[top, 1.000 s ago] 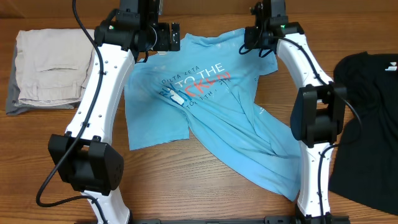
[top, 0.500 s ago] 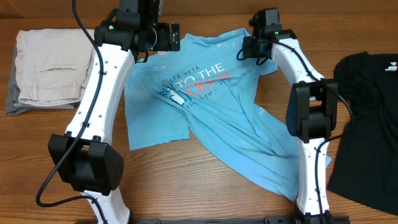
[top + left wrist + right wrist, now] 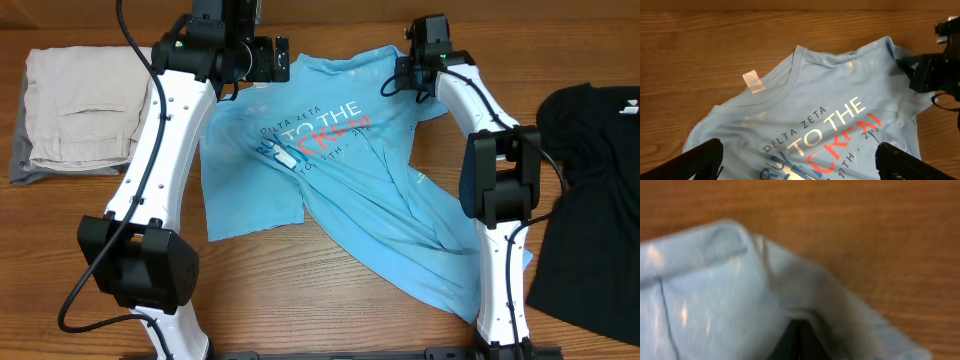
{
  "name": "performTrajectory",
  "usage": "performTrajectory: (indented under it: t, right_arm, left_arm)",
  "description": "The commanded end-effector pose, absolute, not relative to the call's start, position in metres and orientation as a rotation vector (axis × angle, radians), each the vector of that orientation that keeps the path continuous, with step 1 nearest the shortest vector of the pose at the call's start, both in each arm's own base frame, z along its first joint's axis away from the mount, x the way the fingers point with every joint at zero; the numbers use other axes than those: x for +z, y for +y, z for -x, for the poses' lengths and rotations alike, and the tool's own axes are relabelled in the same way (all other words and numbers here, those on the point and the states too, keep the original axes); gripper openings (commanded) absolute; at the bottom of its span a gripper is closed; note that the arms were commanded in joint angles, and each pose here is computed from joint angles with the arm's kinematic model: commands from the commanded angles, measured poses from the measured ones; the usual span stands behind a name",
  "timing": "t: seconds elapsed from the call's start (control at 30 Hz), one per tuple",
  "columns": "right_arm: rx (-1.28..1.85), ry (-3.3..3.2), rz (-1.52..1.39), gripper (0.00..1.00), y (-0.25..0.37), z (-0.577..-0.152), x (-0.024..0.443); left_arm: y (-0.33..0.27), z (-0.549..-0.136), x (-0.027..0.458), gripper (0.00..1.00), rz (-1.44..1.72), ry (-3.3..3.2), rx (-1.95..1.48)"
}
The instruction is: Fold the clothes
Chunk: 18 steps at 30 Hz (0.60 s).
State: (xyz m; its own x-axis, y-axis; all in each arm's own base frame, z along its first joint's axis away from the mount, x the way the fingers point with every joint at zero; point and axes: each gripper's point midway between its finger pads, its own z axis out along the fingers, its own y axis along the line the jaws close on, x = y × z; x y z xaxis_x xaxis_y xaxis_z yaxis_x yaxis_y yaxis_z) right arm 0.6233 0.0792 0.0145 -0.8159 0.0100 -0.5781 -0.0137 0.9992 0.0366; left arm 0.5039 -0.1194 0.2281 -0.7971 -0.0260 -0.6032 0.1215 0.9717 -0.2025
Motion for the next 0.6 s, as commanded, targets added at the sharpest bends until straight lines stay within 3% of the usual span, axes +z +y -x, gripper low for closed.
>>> performTrajectory:
  t: [0.0, 0.37, 0.57]
  right_arm:
    - [0.004, 2.483, -0.022, 0.07, 0.071, -0.632, 0.016]
    - [-0.014, 2.353, -0.045, 0.07, 0.068, -0.656, 0.033]
    - [-0.015, 2.381, -0.048, 0.04, 0.066, -0.642, 0.081]
  left_arm:
    - [-0.119, -0.505, 0.225, 1.0, -0.057, 2.482, -0.314]
    - [-0.119, -0.505, 0.225, 1.0, -0.057, 2.482, -0.315]
    - [-0.119, -0.505, 0.225, 1.0, -0.057, 2.482, -0.314]
